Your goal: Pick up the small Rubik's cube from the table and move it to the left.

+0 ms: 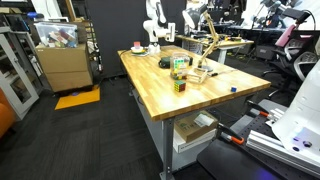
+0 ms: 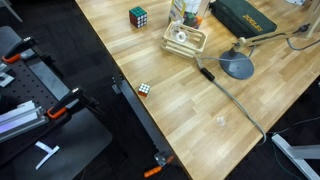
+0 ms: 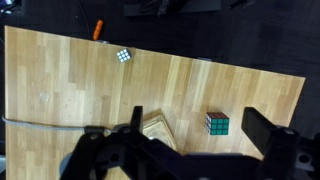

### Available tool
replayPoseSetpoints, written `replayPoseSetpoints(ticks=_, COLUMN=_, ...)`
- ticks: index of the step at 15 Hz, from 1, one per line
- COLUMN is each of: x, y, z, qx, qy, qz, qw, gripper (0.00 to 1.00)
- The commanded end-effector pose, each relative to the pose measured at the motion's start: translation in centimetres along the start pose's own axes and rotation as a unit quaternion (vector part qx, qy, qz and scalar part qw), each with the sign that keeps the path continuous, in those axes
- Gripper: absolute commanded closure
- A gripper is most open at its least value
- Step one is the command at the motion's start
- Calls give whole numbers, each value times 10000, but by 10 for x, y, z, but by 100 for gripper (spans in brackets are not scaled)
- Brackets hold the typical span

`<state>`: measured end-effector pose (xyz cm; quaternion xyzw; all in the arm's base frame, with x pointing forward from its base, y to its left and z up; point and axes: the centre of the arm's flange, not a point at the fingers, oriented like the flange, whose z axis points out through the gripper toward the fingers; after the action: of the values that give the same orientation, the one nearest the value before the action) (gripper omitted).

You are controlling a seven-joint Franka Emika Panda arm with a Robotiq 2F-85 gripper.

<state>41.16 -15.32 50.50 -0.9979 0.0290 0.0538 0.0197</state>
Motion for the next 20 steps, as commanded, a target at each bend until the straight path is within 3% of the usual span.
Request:
replayPoseSetpoints(ticks=1, x=-11, y=22, z=13, qx=448, qy=-66, qz=868, qw=9952, gripper=0)
replayPoseSetpoints(ticks=3, x=-25, y=40, z=28, qx=370, qy=-121, qz=1494, qw=9880, gripper=0)
replayPoseSetpoints(ticks=6, x=-38, y=60, z=44, qx=-325, qy=-239, qz=2061, qw=9777, gripper=0)
replayPoseSetpoints(ticks=7, x=-33, y=63, z=41, qx=2, qy=-319, qz=1792, qw=9833, gripper=0)
replayPoseSetpoints(ticks=10, x=-33, y=63, z=43, qx=-185, qy=-298, qz=1973, qw=9797, gripper=0)
replayPoseSetpoints(ticks=20, x=-33, y=62, z=42, qx=-198, qy=-277, qz=1994, qw=9793, gripper=0)
